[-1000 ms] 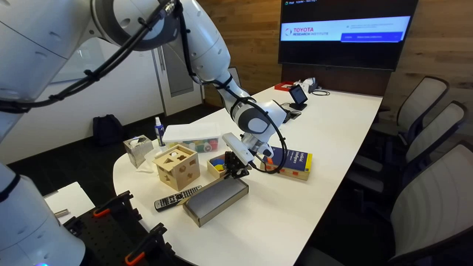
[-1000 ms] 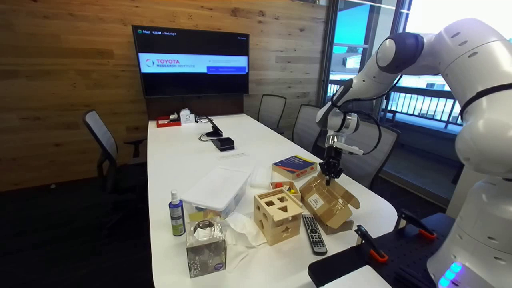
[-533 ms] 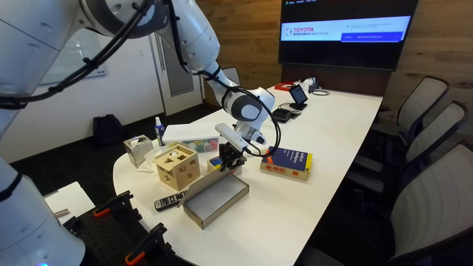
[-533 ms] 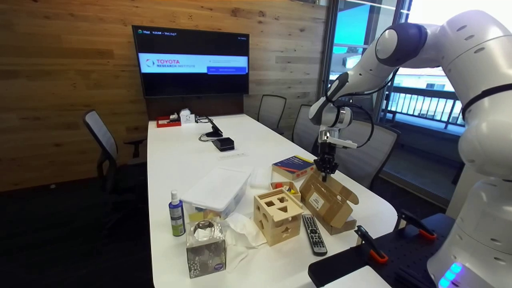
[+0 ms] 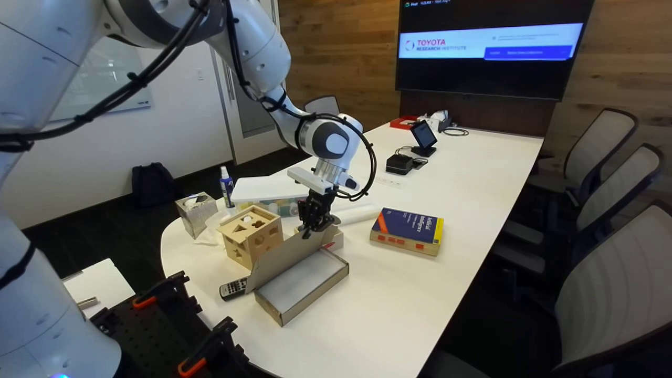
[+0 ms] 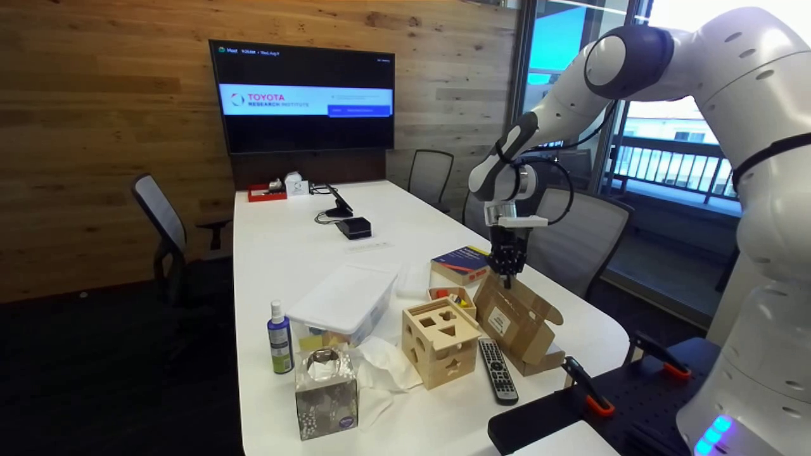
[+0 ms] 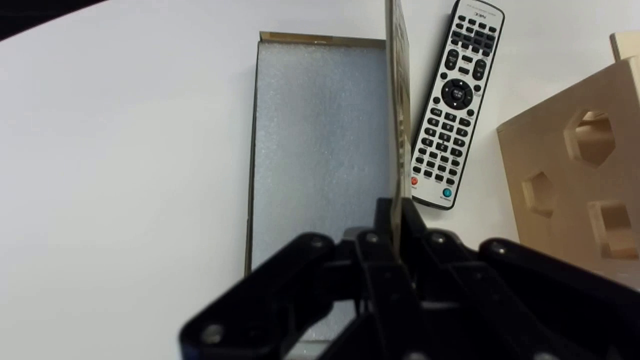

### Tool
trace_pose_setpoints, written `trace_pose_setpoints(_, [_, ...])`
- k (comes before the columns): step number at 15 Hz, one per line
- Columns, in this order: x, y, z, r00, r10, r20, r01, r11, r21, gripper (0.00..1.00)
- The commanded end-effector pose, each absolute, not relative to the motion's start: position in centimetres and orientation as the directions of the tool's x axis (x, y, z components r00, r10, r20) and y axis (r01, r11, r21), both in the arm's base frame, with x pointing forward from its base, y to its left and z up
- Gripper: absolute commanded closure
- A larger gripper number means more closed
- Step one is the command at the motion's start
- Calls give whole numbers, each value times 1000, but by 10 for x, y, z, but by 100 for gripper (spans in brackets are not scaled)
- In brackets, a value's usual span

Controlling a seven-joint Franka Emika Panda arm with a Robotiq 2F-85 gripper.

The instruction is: Open the box on the table

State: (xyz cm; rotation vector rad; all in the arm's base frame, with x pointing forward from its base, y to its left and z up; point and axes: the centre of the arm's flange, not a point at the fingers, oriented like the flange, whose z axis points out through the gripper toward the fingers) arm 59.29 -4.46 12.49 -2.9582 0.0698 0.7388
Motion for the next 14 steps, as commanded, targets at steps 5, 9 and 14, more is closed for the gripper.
trace_pose_setpoints(5, [581,7,134,848,50,-527,43,-999,-25,98])
trace_pose_setpoints(9, [580,24,135,833,130,-538,105,-991,-78,98])
trace_pose_setpoints(14, [578,38,130,775,314,-549,228,-948,-221,98])
